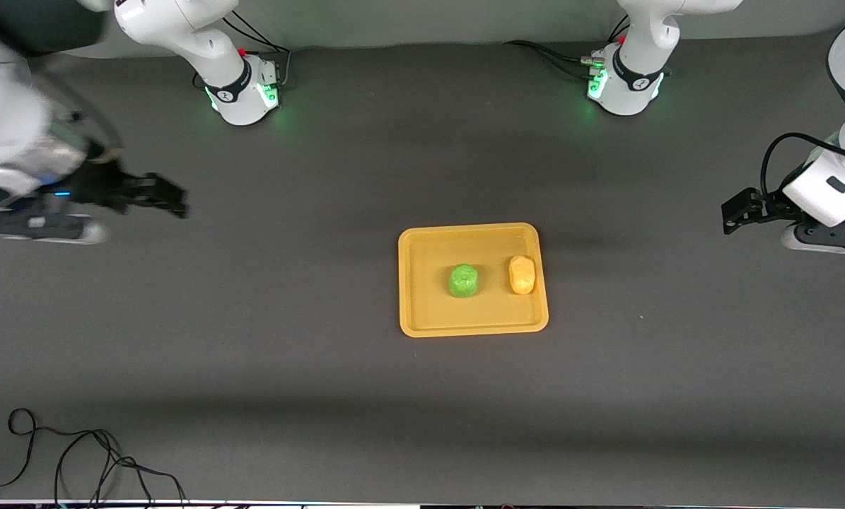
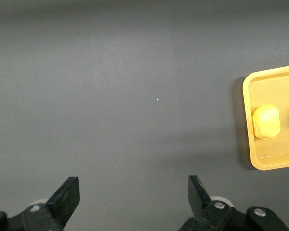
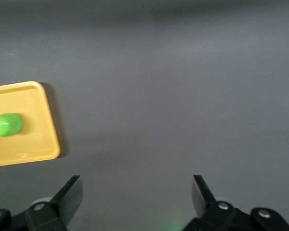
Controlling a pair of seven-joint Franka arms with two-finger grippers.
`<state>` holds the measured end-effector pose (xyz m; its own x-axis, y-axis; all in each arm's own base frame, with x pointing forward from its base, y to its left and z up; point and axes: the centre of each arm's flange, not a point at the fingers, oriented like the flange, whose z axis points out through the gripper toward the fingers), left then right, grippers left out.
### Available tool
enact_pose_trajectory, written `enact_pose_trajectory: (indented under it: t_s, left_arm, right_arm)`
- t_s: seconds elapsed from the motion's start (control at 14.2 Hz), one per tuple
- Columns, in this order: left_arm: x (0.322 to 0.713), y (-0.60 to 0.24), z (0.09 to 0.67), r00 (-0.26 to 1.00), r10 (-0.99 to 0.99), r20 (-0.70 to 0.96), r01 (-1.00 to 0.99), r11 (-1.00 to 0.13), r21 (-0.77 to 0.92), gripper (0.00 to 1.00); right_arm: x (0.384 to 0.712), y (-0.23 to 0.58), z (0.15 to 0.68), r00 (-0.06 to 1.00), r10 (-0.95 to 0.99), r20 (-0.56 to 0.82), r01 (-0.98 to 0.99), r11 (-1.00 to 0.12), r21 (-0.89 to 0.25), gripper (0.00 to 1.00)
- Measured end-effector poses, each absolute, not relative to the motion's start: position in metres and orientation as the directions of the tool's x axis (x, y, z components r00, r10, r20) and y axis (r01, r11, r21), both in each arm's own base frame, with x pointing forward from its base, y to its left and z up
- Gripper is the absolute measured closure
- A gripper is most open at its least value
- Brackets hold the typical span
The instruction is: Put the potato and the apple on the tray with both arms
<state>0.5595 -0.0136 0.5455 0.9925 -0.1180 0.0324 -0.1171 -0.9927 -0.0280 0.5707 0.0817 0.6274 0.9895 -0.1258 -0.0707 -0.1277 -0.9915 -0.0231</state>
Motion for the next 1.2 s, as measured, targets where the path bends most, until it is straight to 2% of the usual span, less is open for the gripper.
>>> enact_pose_trajectory:
  t_s: [0.49, 0.99, 1.2]
  left_arm:
    - [0.561, -0.012, 0.542, 0.994, -0.109, 0.025, -0.109, -0.994, -0.017, 0.0]
    - [0.566, -0.013, 0.537, 0.994, -0.11, 0.022, -0.11, -0.994, -0.015, 0.0]
    - [0.569, -0.038, 0.504, 0.99, -0.143, 0.013, -0.143, -0.99, -0.007, 0.0]
  right_arm:
    - [0.571, -0.045, 0.616, 0.997, -0.069, -0.041, -0.07, -0.997, -0.044, 0.0]
    - [0.563, -0.018, 0.615, 1.0, -0.008, -0.03, -0.009, -1.0, -0.017, 0.0]
    - [0.563, -0.019, 0.618, 1.0, -0.01, -0.022, -0.011, -1.0, -0.016, 0.0]
